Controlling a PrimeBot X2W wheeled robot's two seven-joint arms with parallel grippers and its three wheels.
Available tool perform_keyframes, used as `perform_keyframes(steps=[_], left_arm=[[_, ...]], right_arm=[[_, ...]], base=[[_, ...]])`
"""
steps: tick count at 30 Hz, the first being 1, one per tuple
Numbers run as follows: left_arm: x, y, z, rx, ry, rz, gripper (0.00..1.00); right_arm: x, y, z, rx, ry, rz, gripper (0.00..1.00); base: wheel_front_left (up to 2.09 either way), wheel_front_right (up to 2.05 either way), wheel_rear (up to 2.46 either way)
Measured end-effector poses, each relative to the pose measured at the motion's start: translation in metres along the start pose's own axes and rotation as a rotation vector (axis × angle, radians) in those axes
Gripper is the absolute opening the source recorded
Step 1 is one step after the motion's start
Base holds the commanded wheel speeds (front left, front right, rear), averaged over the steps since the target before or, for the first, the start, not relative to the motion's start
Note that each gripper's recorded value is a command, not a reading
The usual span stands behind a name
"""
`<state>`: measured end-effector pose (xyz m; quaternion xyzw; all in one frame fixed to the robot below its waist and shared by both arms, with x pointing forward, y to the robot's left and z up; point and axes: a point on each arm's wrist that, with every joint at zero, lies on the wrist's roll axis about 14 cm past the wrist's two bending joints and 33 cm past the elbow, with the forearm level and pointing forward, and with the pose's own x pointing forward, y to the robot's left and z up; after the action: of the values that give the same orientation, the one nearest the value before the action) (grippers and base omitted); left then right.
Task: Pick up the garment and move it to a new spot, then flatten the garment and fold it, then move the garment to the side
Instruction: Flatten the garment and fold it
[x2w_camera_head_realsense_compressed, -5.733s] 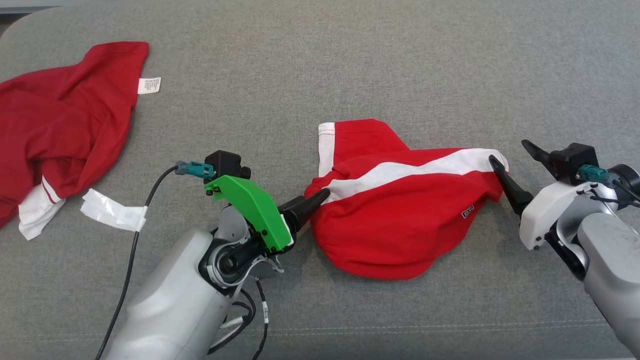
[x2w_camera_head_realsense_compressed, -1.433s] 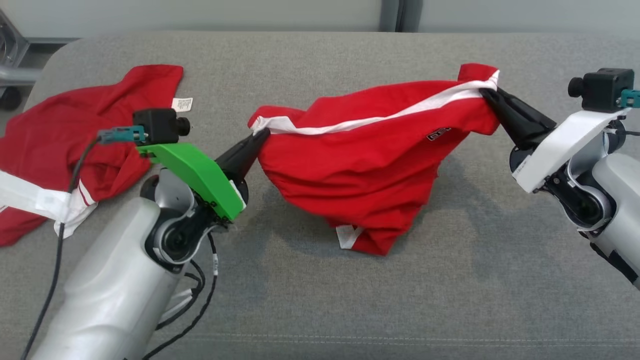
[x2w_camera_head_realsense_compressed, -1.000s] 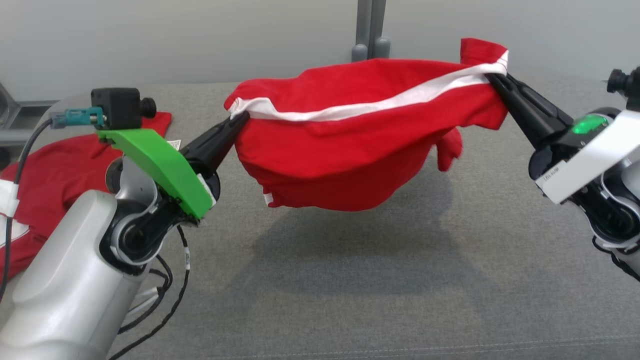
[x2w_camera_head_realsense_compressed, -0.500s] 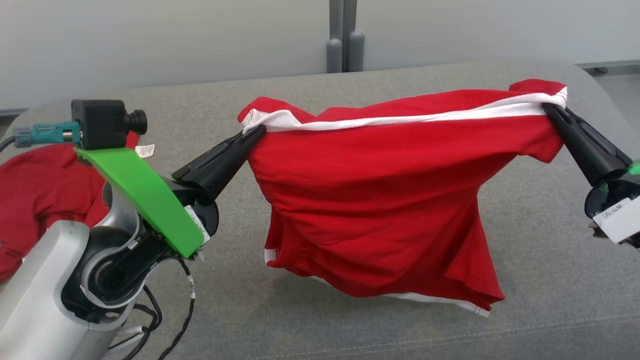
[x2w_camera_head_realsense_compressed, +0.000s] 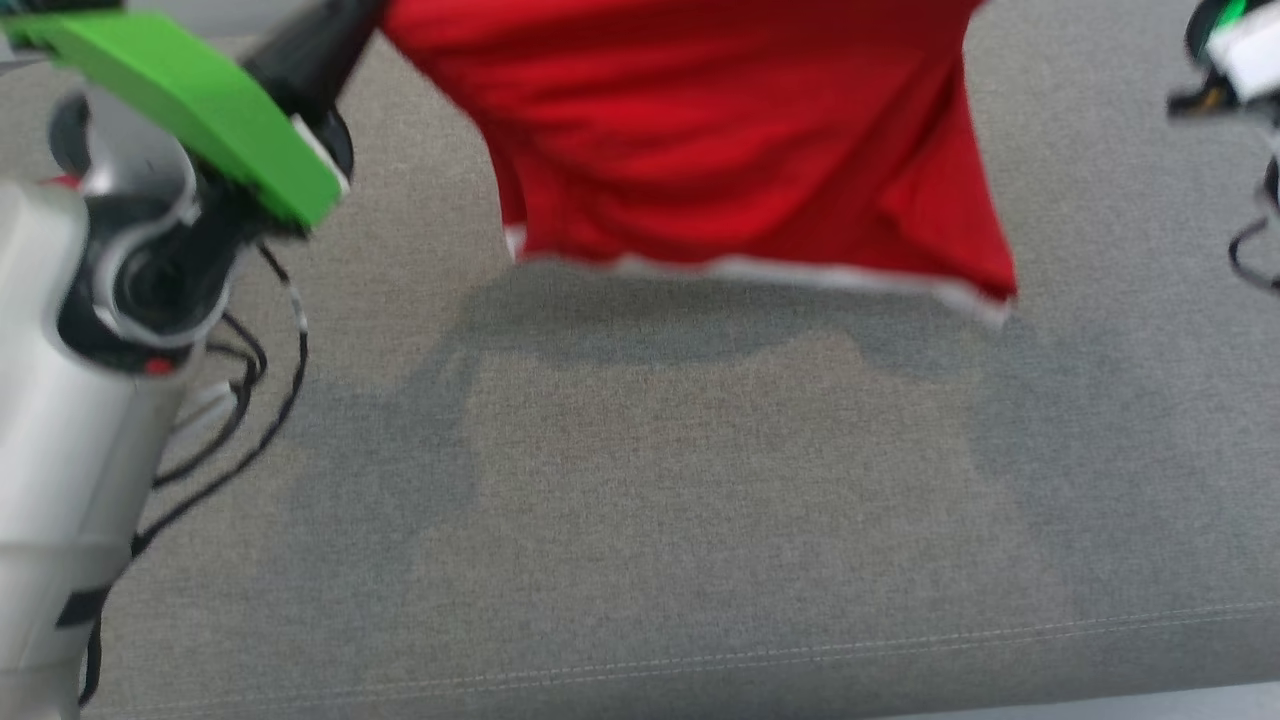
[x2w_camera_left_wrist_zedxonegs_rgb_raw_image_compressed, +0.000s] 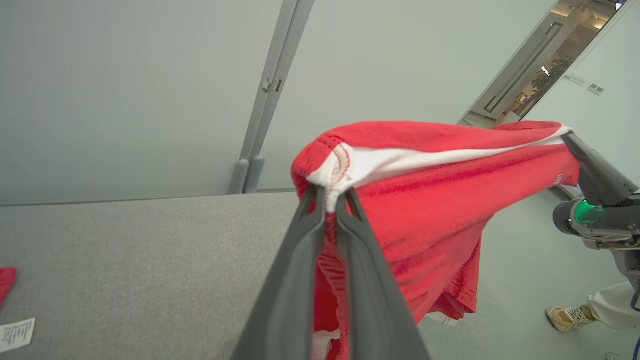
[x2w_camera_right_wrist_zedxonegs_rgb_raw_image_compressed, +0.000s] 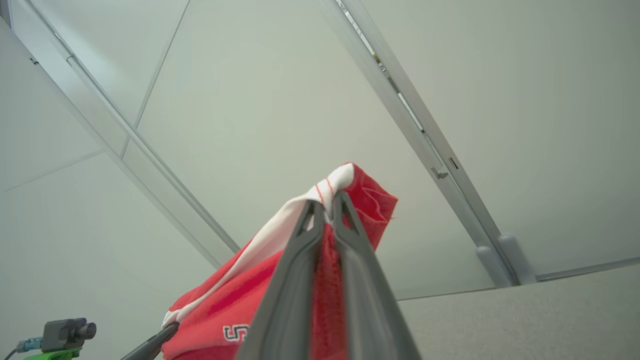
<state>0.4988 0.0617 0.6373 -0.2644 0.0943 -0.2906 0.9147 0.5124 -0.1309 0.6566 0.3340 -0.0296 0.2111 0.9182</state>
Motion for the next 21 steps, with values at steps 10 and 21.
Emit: perform_keyframes(steps=[10,21], left_arm=[[0.044,-0.007,0.095,0.12,-0.408,-0.082,0.0],[0.011,0.11,-0.141,-0.144,-0.091,0.148,0.0]], right_arm=[[0.081,0.057,0.06,-0.039,-0.281,0.205,0.0],[-0.053,-0.124,-0.213,0.149,0.337,-0.268,0.0]], base=[[0.0,0.0,0.0],[0.0,0.0,0.0]])
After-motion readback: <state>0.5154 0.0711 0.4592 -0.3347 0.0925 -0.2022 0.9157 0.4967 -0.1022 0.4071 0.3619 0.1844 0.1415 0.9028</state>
